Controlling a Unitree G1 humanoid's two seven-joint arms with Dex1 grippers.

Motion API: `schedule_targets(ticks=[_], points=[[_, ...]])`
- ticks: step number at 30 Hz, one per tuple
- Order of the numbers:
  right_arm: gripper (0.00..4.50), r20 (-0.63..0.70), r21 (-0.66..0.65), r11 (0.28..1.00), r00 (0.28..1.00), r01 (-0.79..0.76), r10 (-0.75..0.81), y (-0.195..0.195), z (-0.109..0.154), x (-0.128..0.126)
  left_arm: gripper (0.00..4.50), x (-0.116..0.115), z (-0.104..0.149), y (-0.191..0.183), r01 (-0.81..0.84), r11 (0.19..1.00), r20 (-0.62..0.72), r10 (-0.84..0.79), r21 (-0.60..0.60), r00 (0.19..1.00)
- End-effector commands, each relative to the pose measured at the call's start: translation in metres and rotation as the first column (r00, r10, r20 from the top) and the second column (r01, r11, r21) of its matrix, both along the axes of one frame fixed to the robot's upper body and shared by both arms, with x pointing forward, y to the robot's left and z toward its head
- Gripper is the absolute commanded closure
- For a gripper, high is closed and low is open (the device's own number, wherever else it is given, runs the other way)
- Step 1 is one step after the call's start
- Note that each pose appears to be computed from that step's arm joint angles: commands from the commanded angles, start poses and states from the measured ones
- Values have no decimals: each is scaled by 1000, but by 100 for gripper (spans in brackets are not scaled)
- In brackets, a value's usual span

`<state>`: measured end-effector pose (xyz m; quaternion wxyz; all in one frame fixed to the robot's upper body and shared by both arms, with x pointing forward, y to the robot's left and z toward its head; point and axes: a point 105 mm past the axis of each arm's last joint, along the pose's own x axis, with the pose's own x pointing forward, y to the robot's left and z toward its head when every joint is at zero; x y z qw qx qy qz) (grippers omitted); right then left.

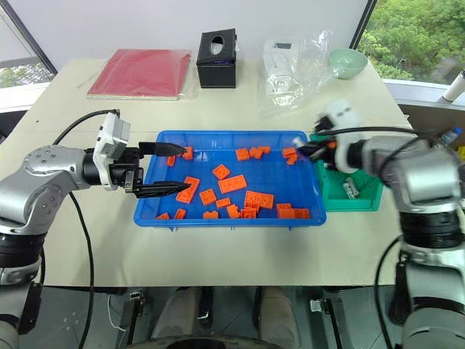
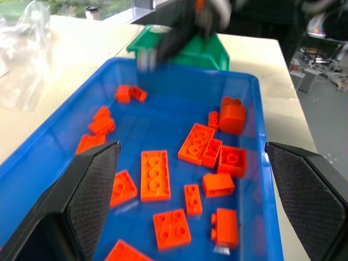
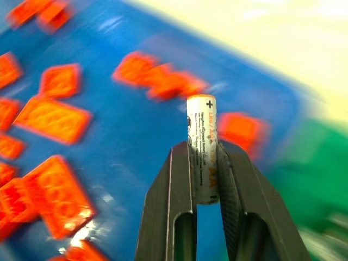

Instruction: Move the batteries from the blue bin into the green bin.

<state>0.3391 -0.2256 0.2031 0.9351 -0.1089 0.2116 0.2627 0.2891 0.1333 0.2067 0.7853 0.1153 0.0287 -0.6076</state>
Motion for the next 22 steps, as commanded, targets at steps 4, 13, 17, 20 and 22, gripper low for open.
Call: schedule_targets(ticks=[4,13,17,20,22], points=[[447,-14,-53,986,987,161,-162,-52,-10,-17,0,5,5,13,-35,999,36,34,6,999],[216,174,-134,990,984,48,-25,-80,7,-33,0,15,11,40,-130,991,30,130,11,991],[216,164,-170,980,977,-105,133,-97,19,-61,0,15,17,73,-220,975,26,220,31,975],[216,105,-158,977,981,-145,162,-119,23,-76,0,10,20,97,-275,960,23,274,58,962],[216,79,-152,977,984,-148,162,-129,24,-80,0,7,22,107,-297,952,31,295,75,955]])
